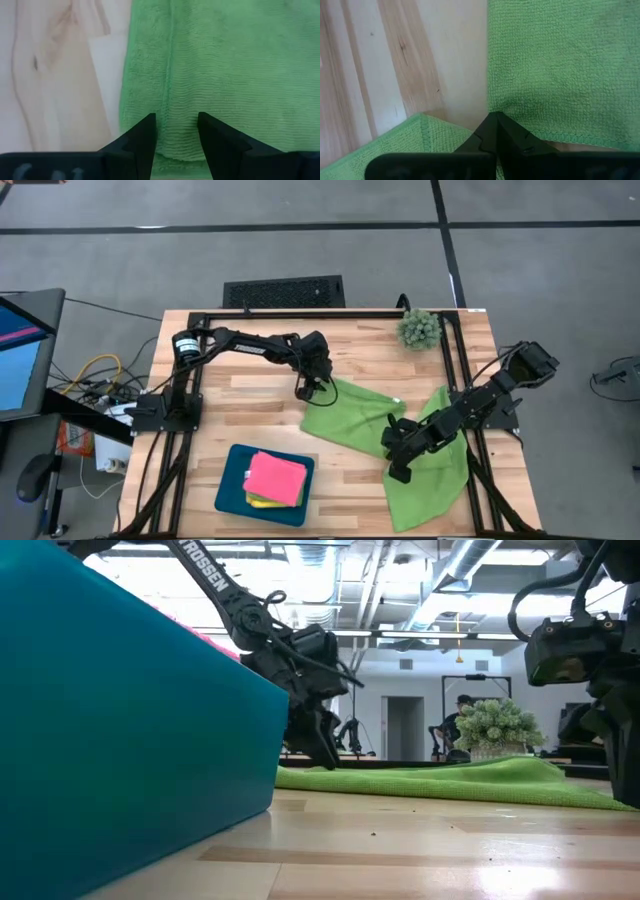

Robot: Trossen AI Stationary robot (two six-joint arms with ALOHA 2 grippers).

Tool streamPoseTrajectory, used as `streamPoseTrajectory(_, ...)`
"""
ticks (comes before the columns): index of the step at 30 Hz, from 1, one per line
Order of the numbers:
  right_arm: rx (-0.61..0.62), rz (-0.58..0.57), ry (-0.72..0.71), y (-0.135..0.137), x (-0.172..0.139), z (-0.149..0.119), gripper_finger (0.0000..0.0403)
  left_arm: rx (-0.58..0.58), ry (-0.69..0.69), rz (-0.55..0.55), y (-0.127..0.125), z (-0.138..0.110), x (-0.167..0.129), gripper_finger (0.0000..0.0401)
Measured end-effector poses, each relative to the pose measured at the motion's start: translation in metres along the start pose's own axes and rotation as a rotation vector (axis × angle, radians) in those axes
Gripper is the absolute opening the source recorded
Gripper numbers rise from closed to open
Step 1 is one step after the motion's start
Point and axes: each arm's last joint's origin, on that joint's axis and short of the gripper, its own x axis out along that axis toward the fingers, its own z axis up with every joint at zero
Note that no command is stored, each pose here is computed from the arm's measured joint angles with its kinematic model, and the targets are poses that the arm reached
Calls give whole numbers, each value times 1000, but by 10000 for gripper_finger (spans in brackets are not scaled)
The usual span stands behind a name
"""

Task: Fold microfiber towels
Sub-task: Fold the top green microfiber towel on the table

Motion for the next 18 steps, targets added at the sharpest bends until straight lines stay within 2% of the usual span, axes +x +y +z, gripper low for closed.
streamPoseTrajectory(5, -4, -1, -1, 0, 0, 0, 31, -25, 13, 32, 2, 2, -1, 139)
streamPoseTrajectory(10, -4, -1, -2, 0, 0, 0, 28, -42, -19, 58, 7, 16, -7, 139)
streamPoseTrajectory(18, -7, -2, -3, 0, 0, 0, 32, 30, 20, 19, 3, 15, -7, 139)
